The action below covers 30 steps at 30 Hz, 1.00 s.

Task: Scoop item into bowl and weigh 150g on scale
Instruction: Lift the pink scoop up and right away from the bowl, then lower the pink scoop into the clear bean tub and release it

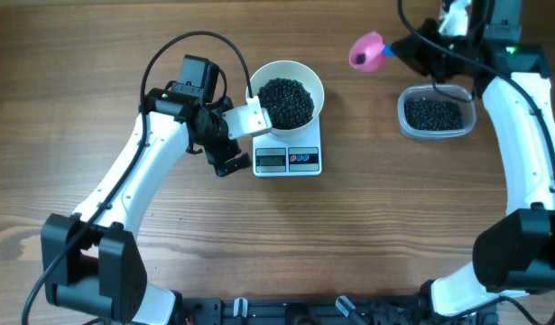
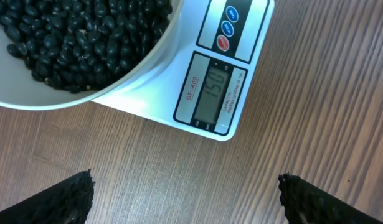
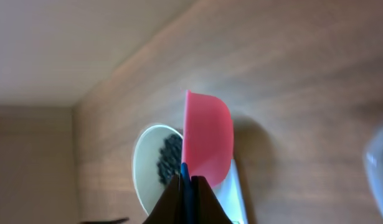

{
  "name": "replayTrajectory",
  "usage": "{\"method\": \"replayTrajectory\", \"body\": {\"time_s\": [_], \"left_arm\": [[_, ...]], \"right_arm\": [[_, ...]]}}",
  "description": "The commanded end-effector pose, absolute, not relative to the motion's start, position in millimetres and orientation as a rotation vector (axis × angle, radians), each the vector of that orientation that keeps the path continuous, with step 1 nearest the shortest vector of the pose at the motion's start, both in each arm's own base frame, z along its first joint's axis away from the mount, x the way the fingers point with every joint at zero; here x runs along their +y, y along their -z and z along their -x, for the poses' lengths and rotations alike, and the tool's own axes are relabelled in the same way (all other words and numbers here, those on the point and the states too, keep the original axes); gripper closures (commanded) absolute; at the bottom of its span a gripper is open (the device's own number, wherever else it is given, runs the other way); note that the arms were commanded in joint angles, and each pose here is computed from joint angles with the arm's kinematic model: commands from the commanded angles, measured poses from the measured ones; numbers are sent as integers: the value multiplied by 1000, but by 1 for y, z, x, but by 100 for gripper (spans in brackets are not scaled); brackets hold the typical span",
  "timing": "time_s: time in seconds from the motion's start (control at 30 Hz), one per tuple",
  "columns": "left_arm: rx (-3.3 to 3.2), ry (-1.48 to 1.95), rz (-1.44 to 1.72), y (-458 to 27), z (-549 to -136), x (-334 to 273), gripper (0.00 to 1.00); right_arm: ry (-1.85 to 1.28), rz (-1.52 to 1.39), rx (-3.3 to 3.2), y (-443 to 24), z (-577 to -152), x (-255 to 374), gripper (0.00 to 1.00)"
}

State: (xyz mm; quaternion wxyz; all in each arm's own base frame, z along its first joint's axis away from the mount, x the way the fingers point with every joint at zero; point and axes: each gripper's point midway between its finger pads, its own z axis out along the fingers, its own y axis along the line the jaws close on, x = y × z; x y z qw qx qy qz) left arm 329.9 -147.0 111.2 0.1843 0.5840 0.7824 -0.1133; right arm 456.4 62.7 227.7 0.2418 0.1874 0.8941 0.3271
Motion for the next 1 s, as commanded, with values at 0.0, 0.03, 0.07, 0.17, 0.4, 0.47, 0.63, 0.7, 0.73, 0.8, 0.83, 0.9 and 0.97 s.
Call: {"method": "replayTrajectory", "body": {"time_s": [0.0, 0.03, 0.07, 0.17, 0.4, 0.47, 0.63, 0.7, 0.73, 0.8, 0.83, 0.9, 0.97], "left_arm": [[2179, 343, -1660, -113, -330, -151, 0], [2179, 344, -1660, -113, -330, -151, 0], [2179, 344, -1660, -113, -330, -151, 0], [2179, 344, -1660, -113, -330, -151, 0], [2179, 344, -1660, -113, -330, -151, 0], [2179, 344, -1660, -113, -330, -151, 0], [2179, 344, -1660, -113, -330, -151, 0], [2179, 344, -1660, -113, -330, -151, 0], [2179, 344, -1660, -113, -330, -151, 0], [2179, 344, -1660, -113, -330, -151, 0], [2179, 344, -1660, -113, -330, -151, 0], [2179, 344, -1660, -113, -330, -151, 0], [2179, 344, -1660, -113, -330, -151, 0]], "right_arm": [[-810, -636, 2492, -222, -440, 27, 96], [-795, -673, 2508, -218, -435, 20, 96], [-762, -728, 2530, -212, -429, 9, 96], [-608, -914, 2590, -194, -405, -31, 96], [-381, -971, 2616, -182, -393, -63, 96], [-375, -976, 2623, -178, -395, -65, 96], [-339, -999, 2662, -155, -401, -69, 96], [-341, -995, 2650, -150, -409, -71, 92], [-341, -994, 2646, -148, -412, -72, 91], [-341, -993, 2643, -146, -415, -73, 80], [-341, -994, 2644, -145, -415, -73, 73], [-341, -995, 2646, -144, -415, -73, 60], [-338, -995, 2645, -144, -415, -73, 35]]}}
